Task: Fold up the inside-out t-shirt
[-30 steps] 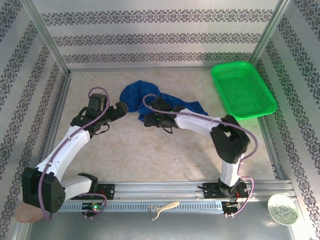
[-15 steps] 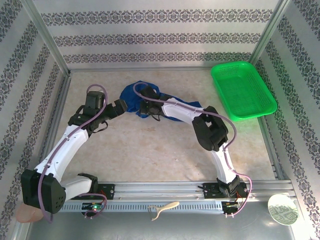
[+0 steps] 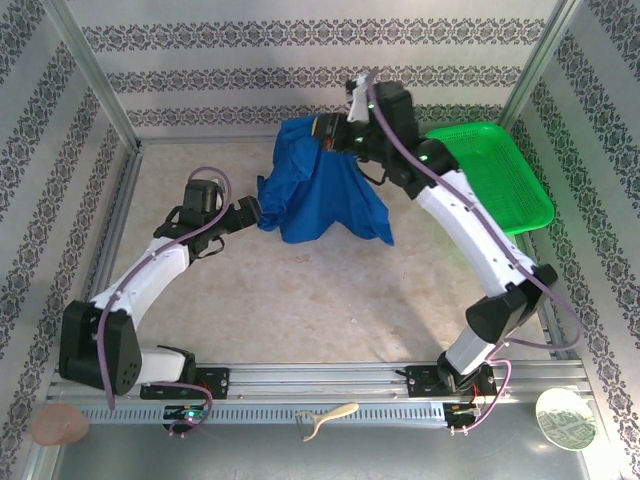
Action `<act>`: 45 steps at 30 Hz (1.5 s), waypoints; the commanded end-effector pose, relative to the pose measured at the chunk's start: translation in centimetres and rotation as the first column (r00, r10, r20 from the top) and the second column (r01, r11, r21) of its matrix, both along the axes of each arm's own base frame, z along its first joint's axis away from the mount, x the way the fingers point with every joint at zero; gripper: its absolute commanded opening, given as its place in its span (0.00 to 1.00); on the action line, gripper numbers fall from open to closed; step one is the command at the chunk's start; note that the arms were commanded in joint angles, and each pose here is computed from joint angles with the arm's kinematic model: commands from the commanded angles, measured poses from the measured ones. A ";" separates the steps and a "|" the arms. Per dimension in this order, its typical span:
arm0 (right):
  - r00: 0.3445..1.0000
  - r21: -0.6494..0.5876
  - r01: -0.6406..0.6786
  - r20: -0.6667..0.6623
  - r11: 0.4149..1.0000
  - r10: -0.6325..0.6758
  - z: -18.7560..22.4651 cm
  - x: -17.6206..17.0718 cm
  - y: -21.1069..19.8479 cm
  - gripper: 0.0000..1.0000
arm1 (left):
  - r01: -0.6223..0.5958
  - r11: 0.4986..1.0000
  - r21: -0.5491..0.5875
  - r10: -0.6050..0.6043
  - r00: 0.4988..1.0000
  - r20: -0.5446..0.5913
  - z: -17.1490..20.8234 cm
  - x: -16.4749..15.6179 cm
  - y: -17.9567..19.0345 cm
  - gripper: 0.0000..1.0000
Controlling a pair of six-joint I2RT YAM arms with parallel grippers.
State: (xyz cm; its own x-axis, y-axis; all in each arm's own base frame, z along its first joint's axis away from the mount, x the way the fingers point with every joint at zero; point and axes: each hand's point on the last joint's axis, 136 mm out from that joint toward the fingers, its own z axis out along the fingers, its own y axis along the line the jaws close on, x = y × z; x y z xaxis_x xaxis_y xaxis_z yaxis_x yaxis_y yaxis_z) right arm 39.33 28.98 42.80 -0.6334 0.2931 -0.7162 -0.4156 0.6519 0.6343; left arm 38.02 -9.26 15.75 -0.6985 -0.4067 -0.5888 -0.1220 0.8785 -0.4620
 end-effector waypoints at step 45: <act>0.991 0.197 0.093 0.073 0.976 -0.109 9.1 -4.7 -12.3 0.00 | 0.196 0.950 -0.244 -0.055 0.873 0.485 18.7 3.7 -6.6 0.00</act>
State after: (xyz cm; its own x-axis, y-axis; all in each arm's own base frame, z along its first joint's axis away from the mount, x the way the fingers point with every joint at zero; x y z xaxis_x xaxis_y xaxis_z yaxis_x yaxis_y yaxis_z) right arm 37.12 16.37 47.96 -0.5896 0.4761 -0.6525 -0.2978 0.6228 0.7235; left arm 43.43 -18.62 28.89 -0.5112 -0.5739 -0.6397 0.2574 0.6080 -0.7511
